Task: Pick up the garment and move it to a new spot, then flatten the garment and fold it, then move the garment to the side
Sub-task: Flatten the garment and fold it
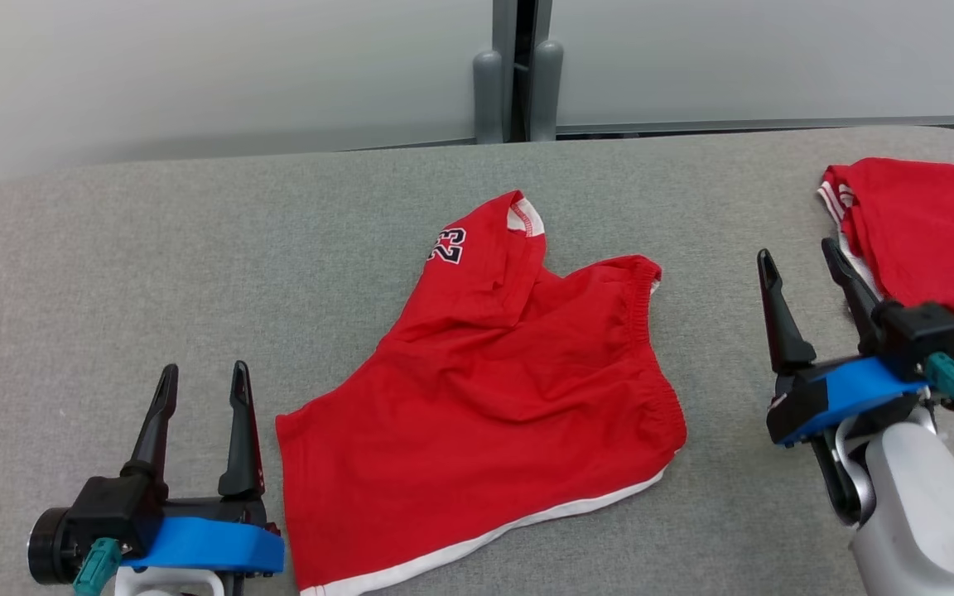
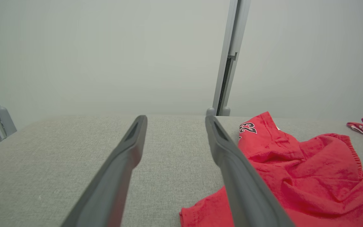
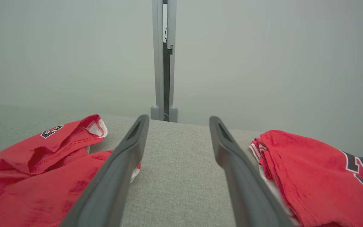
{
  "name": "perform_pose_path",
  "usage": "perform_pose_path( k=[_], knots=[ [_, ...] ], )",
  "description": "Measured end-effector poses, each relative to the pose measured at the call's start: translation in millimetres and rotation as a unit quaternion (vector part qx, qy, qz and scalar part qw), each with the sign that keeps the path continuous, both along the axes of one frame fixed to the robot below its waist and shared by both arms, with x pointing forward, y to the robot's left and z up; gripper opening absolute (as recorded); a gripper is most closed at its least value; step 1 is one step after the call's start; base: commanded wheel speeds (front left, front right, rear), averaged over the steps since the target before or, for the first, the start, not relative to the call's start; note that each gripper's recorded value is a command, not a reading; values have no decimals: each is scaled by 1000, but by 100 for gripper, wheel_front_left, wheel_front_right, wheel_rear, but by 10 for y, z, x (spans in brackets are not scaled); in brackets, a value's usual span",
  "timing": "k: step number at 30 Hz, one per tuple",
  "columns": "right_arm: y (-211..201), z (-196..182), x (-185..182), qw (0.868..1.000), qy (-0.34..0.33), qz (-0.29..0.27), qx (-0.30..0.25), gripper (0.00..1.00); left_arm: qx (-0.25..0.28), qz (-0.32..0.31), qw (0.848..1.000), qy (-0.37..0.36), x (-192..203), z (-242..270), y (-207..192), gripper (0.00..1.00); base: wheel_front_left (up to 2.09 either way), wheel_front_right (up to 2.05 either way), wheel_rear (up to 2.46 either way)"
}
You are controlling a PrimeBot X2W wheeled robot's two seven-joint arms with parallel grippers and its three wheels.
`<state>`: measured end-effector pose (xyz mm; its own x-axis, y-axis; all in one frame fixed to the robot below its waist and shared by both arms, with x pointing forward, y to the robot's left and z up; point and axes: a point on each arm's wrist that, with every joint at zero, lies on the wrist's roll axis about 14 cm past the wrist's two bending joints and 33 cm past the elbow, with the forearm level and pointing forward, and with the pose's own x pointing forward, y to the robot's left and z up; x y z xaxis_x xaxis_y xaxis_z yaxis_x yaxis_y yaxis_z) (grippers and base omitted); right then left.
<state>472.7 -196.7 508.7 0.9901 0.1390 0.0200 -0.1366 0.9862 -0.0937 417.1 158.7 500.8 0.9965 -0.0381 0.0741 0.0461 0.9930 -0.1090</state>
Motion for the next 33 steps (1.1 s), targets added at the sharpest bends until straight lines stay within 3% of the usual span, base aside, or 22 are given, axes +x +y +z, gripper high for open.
perform_pose_path(
  k=[17,33],
  knots=[
    [63,18,-938,998,-27,-23,55,100,5,-5,1000,-8,-232,76,-18,100,0,0,0],
    [258,-25,-1180,997,-22,-9,75,100,11,11,1000,-13,-414,112,96,100,0,0,0]
  ],
)
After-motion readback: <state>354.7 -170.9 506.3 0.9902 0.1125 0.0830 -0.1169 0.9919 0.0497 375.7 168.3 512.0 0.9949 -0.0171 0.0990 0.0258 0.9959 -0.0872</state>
